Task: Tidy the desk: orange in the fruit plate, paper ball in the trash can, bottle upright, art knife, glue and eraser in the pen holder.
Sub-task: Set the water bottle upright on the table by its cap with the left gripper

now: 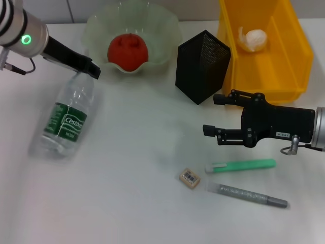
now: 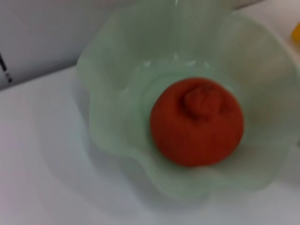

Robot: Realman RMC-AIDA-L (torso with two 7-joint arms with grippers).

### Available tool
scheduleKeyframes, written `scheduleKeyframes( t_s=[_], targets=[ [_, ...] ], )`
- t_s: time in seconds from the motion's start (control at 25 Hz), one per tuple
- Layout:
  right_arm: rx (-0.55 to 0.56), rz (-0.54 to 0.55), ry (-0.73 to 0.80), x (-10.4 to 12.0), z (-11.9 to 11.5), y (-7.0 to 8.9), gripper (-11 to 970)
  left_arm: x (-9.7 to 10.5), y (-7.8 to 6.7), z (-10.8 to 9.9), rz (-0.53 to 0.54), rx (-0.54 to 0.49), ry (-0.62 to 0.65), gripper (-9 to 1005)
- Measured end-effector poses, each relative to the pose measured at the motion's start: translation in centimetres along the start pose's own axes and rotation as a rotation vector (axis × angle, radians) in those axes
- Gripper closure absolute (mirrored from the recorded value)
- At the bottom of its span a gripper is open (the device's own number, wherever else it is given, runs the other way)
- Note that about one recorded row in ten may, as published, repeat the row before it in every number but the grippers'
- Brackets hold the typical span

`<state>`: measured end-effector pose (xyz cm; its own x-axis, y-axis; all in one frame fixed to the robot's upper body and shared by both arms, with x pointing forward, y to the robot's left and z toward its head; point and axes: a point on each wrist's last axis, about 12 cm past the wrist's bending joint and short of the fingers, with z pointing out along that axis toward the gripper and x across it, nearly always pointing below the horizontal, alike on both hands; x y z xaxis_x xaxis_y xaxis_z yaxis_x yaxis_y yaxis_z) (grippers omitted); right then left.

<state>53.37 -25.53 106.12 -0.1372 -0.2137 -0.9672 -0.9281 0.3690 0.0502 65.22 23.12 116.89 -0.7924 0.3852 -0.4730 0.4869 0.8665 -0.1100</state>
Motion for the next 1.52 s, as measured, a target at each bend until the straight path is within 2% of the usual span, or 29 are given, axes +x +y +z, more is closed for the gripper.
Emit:
scheduleKeyframes(
  t_s=[0.64,1.52],
  targets=[
    [0.006,0.001,0.003,0.0,-0.1,-0.1,131,0.2,0.3,-3.1,0.037,0.078,-0.127,557],
    [0.013,0.004,0.004,0.0,-0.2,-0.2,131,0.7,0.2,-5.2,0.085,0.120,-0.223,557]
  ],
)
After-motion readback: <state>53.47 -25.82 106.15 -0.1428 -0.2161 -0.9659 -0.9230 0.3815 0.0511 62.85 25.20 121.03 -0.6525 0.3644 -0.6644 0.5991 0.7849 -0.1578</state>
